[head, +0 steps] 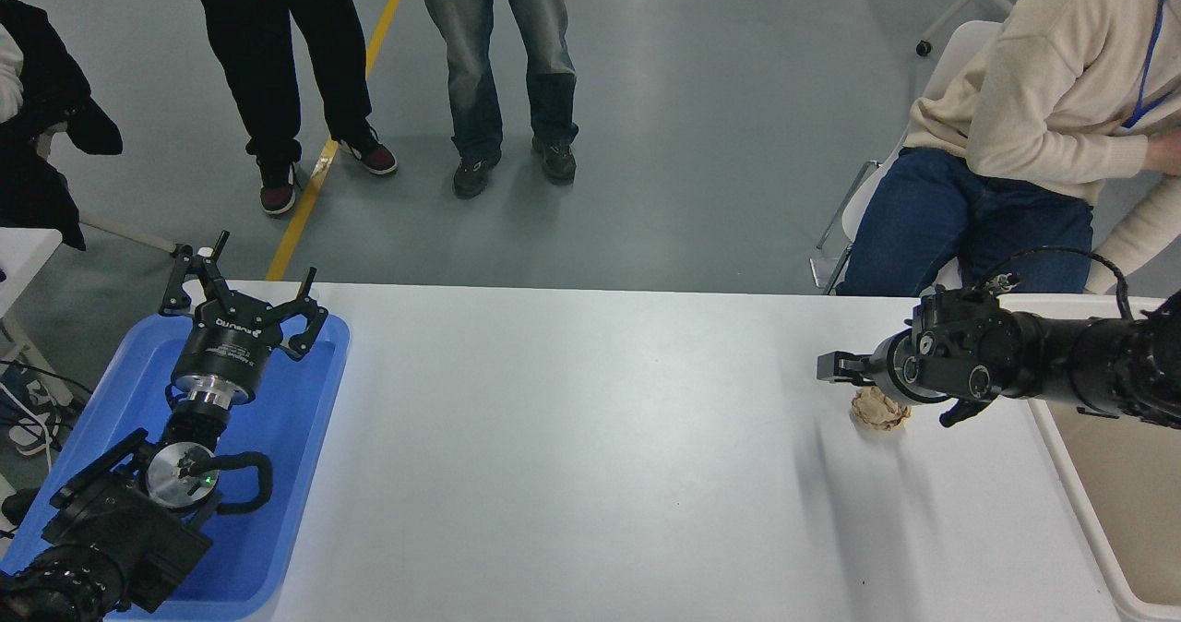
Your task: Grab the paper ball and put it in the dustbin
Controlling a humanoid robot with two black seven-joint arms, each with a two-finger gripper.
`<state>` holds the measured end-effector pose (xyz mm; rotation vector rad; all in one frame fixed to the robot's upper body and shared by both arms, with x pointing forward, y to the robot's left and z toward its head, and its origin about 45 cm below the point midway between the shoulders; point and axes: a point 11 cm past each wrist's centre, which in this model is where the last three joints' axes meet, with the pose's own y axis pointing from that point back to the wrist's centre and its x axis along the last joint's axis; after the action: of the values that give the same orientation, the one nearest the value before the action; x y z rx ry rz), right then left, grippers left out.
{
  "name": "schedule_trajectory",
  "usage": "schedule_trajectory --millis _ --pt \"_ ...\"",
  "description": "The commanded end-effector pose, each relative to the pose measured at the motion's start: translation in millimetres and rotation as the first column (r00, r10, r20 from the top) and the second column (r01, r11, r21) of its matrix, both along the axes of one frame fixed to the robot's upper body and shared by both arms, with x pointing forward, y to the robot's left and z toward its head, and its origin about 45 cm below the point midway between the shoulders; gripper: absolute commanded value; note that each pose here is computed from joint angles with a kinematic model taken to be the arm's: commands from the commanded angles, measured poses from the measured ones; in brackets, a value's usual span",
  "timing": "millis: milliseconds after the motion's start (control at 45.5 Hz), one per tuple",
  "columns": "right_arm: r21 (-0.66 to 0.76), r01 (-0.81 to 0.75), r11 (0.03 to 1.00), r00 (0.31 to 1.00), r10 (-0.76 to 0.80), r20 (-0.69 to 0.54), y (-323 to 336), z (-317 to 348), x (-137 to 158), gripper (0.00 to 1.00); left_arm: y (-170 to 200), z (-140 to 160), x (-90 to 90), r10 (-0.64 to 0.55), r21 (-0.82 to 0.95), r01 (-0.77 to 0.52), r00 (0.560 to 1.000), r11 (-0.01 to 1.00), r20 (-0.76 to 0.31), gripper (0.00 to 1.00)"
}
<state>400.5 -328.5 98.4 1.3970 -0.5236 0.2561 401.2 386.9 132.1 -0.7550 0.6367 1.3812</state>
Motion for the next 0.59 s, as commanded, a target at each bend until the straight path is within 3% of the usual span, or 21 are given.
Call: schedule_trajectory --millis 0,571 --pt "-0.016 0.021 1.0 0.999 -0.02 0.036 -7.3 -9.2 -0.6 1.0 0.1 0.0 0.0 0.0 0.0 0.0 1.0 1.0 0.0 1.0" --pt "0.01 0.074 0.997 0.996 -0.074 0.042 -9.3 -34.4 -15.1 1.0 0.1 -0.1 0.0 0.0 0.0 0.0 1.0 1.0 0.0 1.0"
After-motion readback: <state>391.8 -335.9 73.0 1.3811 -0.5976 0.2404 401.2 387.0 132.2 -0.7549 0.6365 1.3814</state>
